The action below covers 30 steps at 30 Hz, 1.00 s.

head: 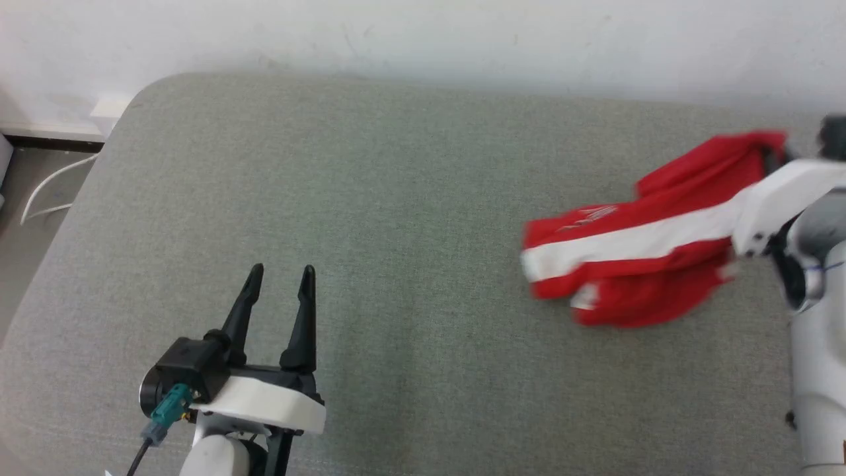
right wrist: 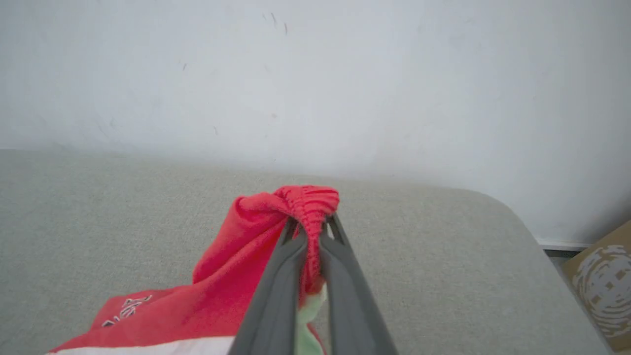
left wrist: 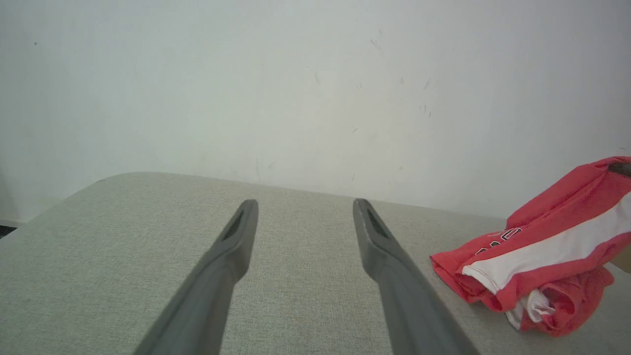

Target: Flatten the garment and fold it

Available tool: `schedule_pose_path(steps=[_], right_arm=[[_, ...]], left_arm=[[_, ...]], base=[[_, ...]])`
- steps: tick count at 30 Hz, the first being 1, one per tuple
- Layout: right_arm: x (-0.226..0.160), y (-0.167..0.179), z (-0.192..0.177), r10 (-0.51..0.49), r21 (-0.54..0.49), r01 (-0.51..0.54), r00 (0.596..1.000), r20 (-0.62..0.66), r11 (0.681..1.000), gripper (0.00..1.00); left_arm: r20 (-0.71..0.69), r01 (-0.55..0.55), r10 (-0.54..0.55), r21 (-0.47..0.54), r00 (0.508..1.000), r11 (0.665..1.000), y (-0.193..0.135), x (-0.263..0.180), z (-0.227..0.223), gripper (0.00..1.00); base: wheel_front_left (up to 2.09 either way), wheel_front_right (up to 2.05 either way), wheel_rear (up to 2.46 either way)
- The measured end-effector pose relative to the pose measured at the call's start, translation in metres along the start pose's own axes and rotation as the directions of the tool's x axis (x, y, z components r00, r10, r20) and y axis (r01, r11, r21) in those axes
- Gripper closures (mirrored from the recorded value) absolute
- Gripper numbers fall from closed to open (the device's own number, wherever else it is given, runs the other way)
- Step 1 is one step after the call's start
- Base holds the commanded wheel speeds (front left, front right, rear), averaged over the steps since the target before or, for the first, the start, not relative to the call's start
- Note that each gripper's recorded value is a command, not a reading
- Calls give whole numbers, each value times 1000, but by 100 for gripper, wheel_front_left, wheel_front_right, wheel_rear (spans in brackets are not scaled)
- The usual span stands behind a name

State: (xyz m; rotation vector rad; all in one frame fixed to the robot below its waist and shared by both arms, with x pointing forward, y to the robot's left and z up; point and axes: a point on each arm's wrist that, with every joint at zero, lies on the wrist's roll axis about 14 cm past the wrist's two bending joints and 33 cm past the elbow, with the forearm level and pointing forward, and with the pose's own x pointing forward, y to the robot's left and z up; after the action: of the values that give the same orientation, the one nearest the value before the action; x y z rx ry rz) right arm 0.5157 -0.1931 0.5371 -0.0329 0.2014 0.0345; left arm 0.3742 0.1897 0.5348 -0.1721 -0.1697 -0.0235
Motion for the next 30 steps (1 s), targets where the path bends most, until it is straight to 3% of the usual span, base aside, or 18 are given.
schedule_pose_path(steps=[6,9,12,16,22,23,24,27,30], right_arm=[[-8,12,75,-17,-123,44,977,213,991,100],[-6,52,83,82,-183,-42,972,218,982,100],[-3,105,61,219,-226,-187,967,127,956,100],[-13,176,6,412,-258,-409,910,-46,875,100],[-52,253,-74,612,-204,-667,742,-274,717,100],[-58,259,-82,630,-192,-691,718,-296,697,83],[-63,264,-90,645,-171,-710,696,-315,683,2],[-73,272,-97,680,-94,-736,661,-318,671,0],[-69,267,-74,700,-16,-716,686,-198,697,0]], left_arm=[[-5,-2,2,0,1000,1000,1,-1,-1,0],[-11,-5,5,0,1000,1000,1,-2,-3,0],[-20,-12,12,1,1000,1000,4,-2,-6,0],[-35,-22,22,2,999,1000,7,-3,-11,0],[-45,-28,28,0,999,1000,10,0,-14,0],[-47,-30,30,-1,998,1000,11,0,-15,0],[-50,-31,31,-3,998,1000,11,0,-16,0],[-60,-23,23,-6,998,1000,8,1,-20,0],[-69,-7,6,-13,998,1000,2,2,-23,0]], base=[[0,0,0],[0,0,0],[0,0,0],[0,0,0],[0,0,0],[0,0,0],[0,0,0],[0,0,0],[0,0,0]])
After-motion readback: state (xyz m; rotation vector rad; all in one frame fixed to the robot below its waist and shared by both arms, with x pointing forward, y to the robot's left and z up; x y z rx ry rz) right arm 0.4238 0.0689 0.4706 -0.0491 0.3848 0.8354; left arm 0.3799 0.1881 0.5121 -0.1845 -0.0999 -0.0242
